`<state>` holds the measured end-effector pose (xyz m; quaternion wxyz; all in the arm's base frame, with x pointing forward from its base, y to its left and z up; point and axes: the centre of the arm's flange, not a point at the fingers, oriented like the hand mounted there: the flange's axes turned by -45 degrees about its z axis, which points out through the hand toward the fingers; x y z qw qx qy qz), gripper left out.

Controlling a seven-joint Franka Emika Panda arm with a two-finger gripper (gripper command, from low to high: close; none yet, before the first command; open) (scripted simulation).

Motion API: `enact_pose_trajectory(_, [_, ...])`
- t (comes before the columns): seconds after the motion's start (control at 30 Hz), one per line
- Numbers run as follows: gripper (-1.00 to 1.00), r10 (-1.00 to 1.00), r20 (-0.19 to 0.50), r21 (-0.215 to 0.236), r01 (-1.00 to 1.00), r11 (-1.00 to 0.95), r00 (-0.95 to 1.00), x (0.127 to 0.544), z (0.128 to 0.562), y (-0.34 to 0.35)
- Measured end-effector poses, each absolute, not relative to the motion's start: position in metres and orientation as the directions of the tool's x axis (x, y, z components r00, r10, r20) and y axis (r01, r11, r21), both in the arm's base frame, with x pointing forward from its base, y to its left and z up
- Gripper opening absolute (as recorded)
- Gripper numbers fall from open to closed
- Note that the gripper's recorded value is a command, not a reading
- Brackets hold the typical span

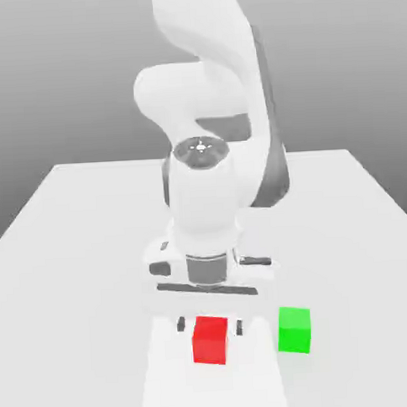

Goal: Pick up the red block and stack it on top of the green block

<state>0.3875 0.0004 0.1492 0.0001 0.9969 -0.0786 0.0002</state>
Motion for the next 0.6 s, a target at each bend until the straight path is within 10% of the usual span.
enact_pose_trajectory(0.6, [-1.00, 0.069, 0.002, -0.014, 0.069, -0.998, 0.998, 0.383, 0.223, 0.053])
